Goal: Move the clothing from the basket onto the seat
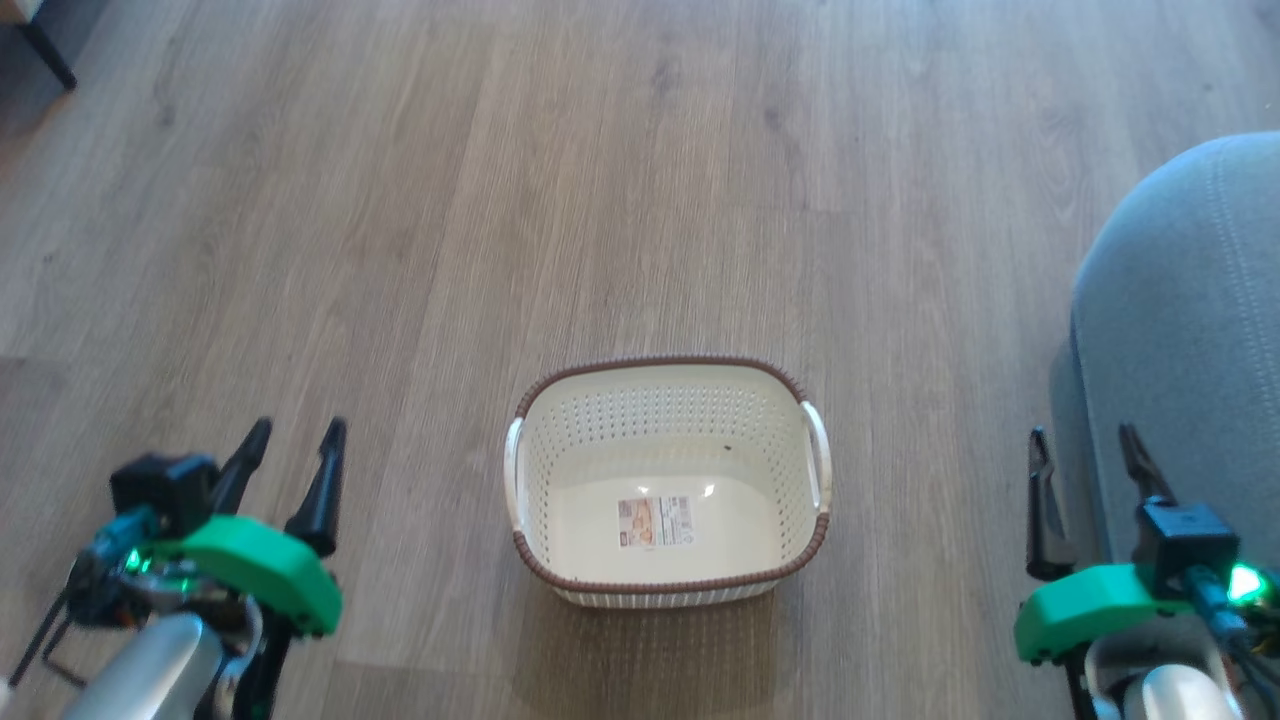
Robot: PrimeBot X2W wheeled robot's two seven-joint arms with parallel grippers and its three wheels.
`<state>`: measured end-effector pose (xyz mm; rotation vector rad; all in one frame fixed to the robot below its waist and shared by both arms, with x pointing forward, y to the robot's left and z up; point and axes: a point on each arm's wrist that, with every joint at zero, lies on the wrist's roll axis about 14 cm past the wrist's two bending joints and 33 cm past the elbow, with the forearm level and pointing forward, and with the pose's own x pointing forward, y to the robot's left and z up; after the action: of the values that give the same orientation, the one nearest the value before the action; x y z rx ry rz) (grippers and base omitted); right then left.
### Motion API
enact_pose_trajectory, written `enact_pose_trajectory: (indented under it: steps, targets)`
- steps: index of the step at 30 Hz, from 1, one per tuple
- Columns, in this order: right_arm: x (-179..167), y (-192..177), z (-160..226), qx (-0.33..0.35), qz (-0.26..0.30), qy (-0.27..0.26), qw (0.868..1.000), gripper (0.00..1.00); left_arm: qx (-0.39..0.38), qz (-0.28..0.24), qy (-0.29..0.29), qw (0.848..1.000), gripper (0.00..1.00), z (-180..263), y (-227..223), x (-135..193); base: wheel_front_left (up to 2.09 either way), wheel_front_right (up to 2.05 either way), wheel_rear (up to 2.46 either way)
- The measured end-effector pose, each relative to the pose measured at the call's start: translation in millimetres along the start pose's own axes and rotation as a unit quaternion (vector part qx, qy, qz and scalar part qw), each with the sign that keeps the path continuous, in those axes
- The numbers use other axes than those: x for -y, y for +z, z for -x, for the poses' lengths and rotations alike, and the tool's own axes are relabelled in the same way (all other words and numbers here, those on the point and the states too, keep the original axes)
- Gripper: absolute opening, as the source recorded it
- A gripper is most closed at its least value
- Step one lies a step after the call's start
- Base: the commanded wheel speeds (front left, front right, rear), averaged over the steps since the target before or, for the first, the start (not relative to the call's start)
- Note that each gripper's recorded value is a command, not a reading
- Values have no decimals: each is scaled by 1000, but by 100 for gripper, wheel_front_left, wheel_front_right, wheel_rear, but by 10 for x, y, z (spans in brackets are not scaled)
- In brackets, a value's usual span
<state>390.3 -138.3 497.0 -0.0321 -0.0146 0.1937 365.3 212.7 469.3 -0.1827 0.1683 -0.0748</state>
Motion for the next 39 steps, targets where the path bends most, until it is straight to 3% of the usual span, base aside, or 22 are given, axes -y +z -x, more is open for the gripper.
enact_pose_trajectory:
  steps: [16, 39]
  targets:
    - [31, -8, 187, 13, -16, -12, 1000, 100, 43, -1, 24, 999, 100, 284, 2, -82, 0, 0, 0]
    - [106, -25, 226, 13, -21, -25, 999, 100, 73, 2, 15, 997, 100, 279, 64, -27, 0, 0, 0]
